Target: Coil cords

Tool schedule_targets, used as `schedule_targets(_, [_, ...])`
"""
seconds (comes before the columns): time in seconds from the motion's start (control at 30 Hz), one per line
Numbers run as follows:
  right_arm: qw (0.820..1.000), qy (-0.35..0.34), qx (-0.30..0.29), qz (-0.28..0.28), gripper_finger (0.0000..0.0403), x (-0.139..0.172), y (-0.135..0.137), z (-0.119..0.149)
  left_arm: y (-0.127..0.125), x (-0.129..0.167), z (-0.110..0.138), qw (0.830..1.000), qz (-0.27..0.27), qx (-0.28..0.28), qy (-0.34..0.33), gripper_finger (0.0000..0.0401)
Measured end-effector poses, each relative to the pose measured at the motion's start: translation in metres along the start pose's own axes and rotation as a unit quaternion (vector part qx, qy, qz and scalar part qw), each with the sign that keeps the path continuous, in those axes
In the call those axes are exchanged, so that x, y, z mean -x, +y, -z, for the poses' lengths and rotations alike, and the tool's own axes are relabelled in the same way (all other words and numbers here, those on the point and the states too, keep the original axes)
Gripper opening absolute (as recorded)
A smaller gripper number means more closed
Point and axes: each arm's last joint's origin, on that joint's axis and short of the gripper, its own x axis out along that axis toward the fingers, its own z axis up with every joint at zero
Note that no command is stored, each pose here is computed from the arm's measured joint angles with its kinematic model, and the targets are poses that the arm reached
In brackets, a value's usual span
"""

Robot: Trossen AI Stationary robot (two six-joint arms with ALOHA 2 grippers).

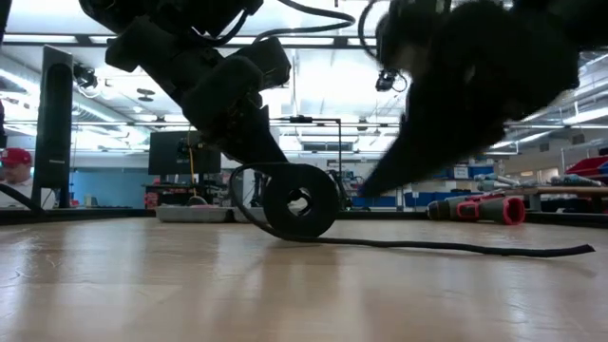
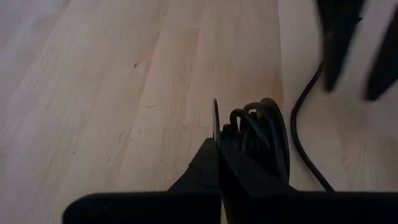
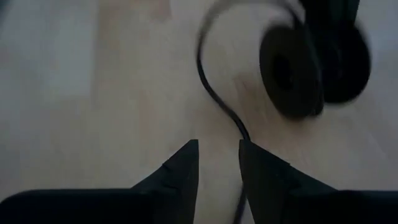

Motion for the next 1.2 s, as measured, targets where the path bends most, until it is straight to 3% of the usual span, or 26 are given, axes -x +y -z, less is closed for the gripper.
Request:
schedule_targets(0.27, [0.999, -0.046, -0.01, -0.003, 0.0114, -0.011, 0.006, 0.001, -0.003, 0.001, -0.006, 1.0, 0.004, 0.005, -0.02, 0.0])
schedule_targets(0.5, [0.998, -0.066, 0.009, 0.007, 0.0114, -0.009, 0.006, -0.003, -0.007, 0.005, -0.029, 0.999, -0.002, -0.006, -0.048, 0.0])
schedule_targets(0.9, [0.985, -0.103, 0.071, 0.115, 0.0114, 0.031, 0.002, -0.019, -0.01, 0.017, -0.071, 0.992, -0.073, -0.062, -0.084, 0.0])
schedule_targets(1.07, [0.984, -0.079, 0.091, 0.132, 0.0113, 0.032, 0.0, -0.011, -0.008, 0.036, -0.094, 0.986, -0.092, -0.078, -0.111, 0.0])
schedule_targets(1.2, [0.982, -0.098, 0.084, 0.136, 0.0113, 0.042, 0.002, -0.017, -0.003, 0.063, -0.111, 0.979, -0.106, -0.069, -0.158, 0.0])
